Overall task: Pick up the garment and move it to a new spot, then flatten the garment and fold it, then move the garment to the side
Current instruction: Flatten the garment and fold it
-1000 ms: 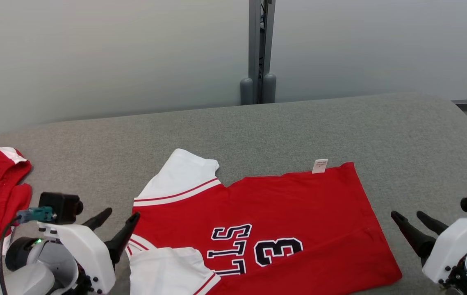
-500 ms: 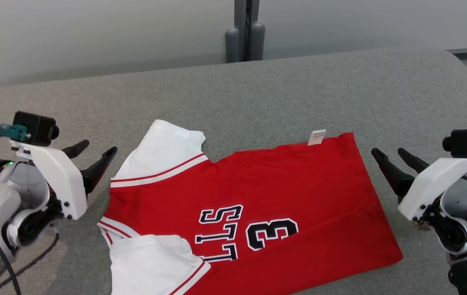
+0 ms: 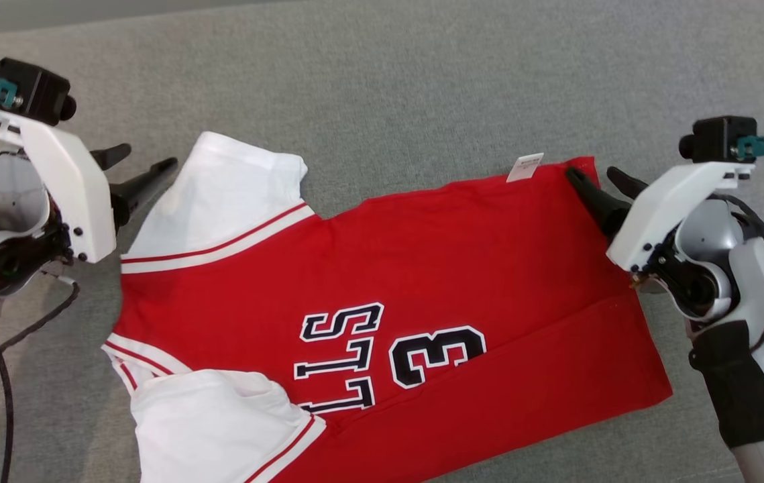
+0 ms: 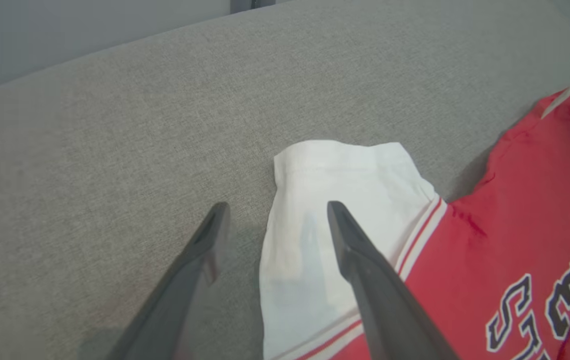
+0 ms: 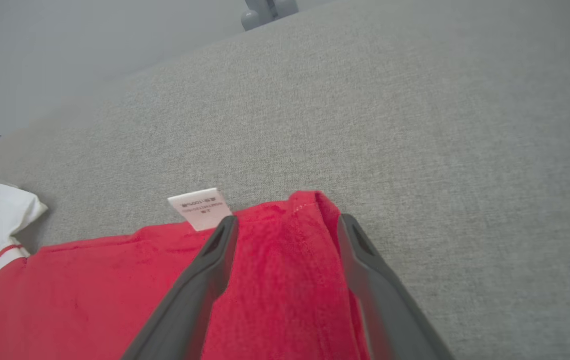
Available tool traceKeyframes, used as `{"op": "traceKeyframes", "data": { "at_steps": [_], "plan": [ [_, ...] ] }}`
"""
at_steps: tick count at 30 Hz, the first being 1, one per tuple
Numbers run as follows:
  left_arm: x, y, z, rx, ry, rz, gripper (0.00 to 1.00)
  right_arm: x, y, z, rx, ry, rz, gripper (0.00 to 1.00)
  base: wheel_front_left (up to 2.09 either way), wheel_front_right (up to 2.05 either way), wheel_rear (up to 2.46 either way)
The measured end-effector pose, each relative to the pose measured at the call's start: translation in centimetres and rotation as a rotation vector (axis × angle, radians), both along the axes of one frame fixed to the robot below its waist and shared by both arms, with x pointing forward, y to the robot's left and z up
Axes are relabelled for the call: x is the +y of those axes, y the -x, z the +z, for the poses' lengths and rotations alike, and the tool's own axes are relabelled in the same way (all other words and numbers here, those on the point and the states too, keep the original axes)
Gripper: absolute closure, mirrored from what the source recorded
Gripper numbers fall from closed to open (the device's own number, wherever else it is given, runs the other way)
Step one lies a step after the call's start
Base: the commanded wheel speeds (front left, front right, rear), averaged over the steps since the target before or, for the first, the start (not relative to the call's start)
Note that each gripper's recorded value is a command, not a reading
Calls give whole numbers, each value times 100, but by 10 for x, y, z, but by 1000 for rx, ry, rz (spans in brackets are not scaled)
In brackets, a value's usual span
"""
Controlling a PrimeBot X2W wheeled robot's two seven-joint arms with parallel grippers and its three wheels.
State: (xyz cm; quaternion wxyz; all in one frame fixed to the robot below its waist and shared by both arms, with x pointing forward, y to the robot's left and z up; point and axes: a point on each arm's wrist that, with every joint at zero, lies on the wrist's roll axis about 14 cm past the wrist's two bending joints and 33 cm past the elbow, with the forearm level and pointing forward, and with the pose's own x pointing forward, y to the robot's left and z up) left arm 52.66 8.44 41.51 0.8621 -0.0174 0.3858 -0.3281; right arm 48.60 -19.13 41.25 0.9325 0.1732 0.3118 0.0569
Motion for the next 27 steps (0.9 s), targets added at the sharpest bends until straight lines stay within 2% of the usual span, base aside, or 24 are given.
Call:
{"op": "traceKeyframes", "data": {
  "at_steps": [9,19,24,25,26,27],
  "plan": [
    [-23,-11,-25,91,9,-59,0,11,-14,-30,75,-10,14,0,0,0,0],
    [-27,-11,-42,161,-5,-101,0,9,-28,-37,81,3,1,0,0,0,0],
    [-40,-9,-41,179,38,-123,0,10,-32,-39,80,-2,2,0,0,0,0],
    [-42,-9,-40,182,49,-122,0,11,-33,-38,77,-3,3,44,0,0,0],
    [-43,-9,-40,181,51,-124,0,11,-34,-38,77,-4,4,54,0,0,0],
    [-43,-10,-39,175,50,-126,0,11,-33,-38,78,-5,5,71,0,0,0]
  ]
}}
